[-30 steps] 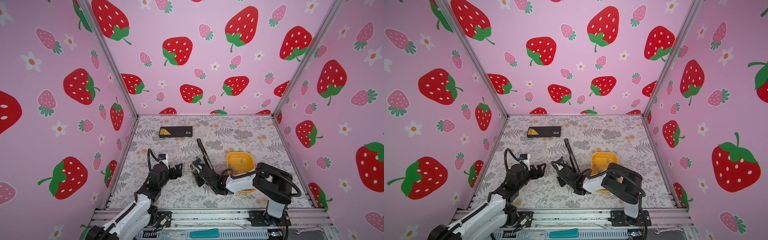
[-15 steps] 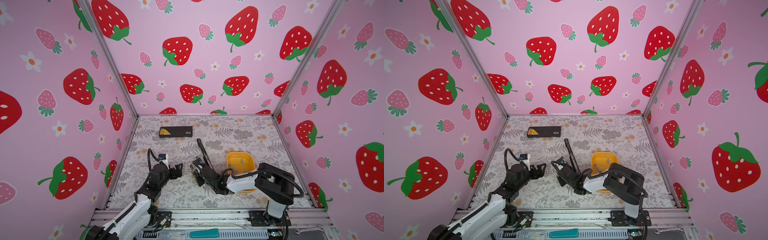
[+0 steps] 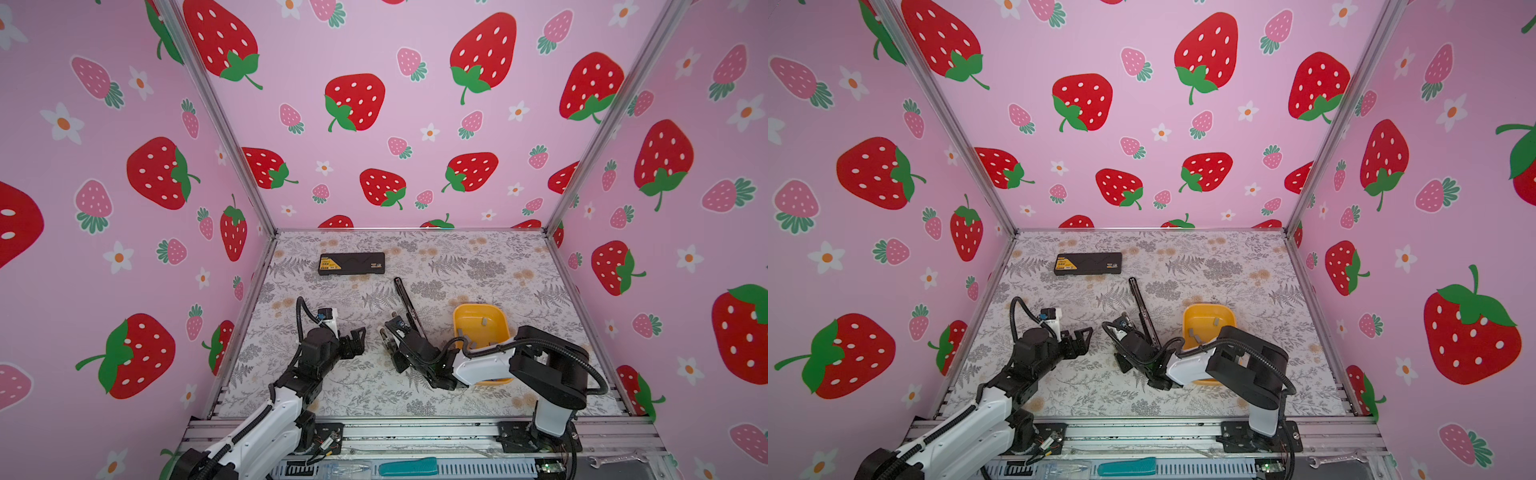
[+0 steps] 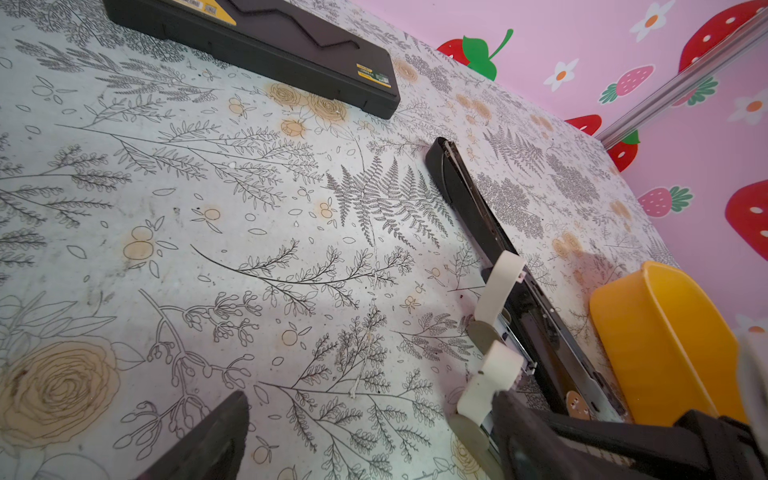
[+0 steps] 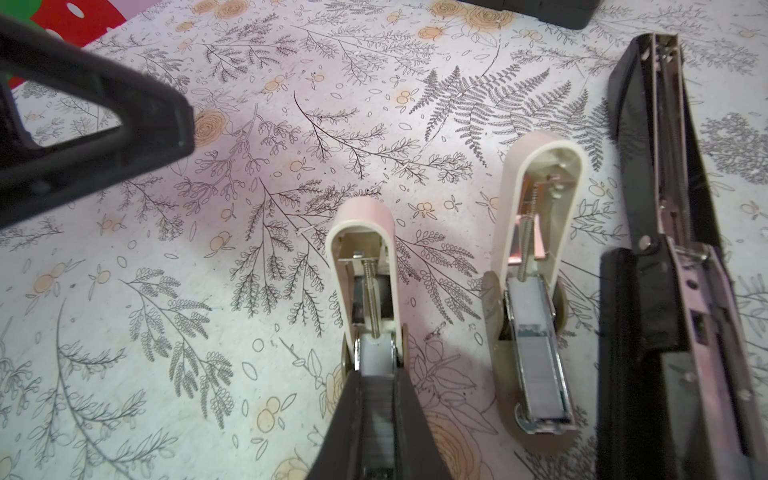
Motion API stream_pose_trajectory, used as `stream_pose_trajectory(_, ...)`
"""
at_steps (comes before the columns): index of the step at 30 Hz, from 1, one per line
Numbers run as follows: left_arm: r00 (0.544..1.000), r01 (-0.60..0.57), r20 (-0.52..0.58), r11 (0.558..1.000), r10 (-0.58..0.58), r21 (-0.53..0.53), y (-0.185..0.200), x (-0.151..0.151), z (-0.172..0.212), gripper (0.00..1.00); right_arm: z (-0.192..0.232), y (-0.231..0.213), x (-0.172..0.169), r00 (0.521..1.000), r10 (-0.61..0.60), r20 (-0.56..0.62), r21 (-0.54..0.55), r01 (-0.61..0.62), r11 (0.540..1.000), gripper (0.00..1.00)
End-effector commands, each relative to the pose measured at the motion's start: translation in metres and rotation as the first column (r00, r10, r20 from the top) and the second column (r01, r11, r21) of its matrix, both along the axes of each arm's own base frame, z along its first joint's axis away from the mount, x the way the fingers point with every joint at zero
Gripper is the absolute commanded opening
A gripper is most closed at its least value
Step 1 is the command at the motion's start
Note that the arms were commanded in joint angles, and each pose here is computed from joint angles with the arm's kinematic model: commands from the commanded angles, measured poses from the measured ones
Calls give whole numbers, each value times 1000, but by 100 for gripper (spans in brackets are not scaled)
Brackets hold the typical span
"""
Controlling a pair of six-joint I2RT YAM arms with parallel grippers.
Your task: Load the staples into the stapler
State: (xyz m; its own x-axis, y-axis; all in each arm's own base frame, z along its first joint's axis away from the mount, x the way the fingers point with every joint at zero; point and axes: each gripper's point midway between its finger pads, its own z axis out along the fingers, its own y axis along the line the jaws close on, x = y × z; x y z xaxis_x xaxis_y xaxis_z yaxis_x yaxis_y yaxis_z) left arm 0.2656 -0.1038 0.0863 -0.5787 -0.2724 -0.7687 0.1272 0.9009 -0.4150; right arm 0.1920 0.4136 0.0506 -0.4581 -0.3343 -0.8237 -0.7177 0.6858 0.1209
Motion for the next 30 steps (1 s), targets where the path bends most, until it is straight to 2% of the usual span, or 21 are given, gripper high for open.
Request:
stream_pose_trajectory(1,999,5,40,1000,-5,-2,-3,6,13,93,-4,4,1,1000,2,2,-9,-2,1000,5)
stream_pose_trajectory(16,999,6,39,1000,-6,-2,-3,6,13,93,0,7,1,1000,10,1,1,-10,1000,5)
stream_pose_trajectory(30,999,7,39,1000,-7,1,-4,6,13,93,-16,-1,-1,1000,0,-17,-31,-1,1000,5)
